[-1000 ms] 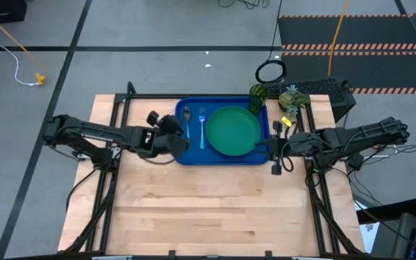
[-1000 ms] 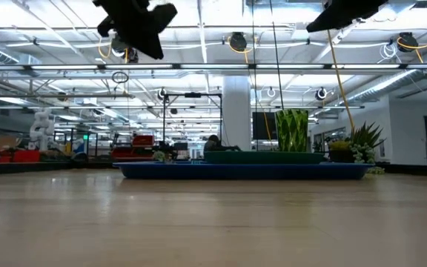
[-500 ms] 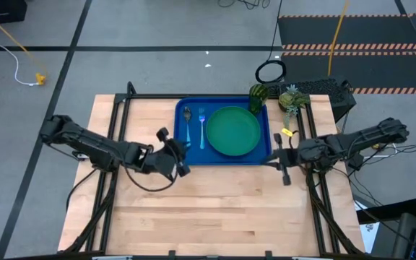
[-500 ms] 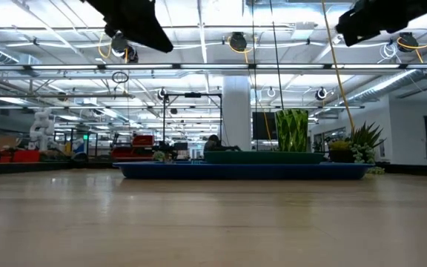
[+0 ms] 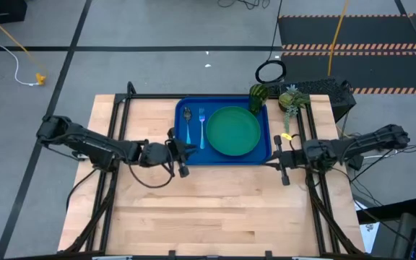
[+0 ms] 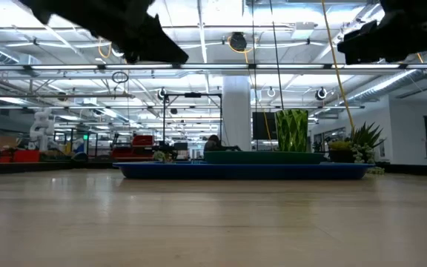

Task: Pick and place plate/cup/fork/spoon on tray
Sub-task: Return to Home Position

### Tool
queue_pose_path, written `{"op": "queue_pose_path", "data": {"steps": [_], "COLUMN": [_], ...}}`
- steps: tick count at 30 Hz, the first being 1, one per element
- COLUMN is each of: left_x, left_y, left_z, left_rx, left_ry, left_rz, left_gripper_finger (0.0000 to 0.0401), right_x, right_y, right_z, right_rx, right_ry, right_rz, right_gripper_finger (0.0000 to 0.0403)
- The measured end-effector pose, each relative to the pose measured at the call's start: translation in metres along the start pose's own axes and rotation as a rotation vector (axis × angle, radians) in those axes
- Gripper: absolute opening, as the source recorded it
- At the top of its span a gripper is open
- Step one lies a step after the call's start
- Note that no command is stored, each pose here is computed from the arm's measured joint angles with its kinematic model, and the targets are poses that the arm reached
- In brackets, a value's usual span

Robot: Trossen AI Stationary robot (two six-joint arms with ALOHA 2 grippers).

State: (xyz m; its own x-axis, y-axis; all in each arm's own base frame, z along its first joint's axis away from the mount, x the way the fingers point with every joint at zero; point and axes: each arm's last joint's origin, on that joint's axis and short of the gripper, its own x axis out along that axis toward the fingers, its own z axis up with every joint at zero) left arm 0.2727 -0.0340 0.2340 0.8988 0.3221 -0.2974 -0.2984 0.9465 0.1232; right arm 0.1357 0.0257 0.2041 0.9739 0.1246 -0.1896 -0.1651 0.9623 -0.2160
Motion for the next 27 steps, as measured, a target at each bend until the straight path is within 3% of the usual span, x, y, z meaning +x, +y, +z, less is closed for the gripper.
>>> {"op": "queue_pose_path", "data": {"steps": [4,14,27], "left_x": [0.003,0.005,-0.003], "left_y": [0.005,0.015,0.024], "left_z": [-0.011,-0.026,-0.016], "left_rx": [-0.023,-0.015,-0.024], "left_ry": [-0.004,-0.013,-0.064], "left_rz": [-0.079,-0.060,-0.041], "left_gripper_finger": [0.0065,0.0065,0.0065], "right_x": [0.002,0.002,-0.002], "right_y": [-0.003,-0.014,-0.019], "right_z": [-0.011,-0.024,-0.027], "right_rx": [0.001,0.020,0.044], "right_ry": [-0.042,-0.041,-0.016], "right_rz": [0.032,0.022,-0.019], "right_gripper_finger": [0.0000,0.0000,0.0000]}}
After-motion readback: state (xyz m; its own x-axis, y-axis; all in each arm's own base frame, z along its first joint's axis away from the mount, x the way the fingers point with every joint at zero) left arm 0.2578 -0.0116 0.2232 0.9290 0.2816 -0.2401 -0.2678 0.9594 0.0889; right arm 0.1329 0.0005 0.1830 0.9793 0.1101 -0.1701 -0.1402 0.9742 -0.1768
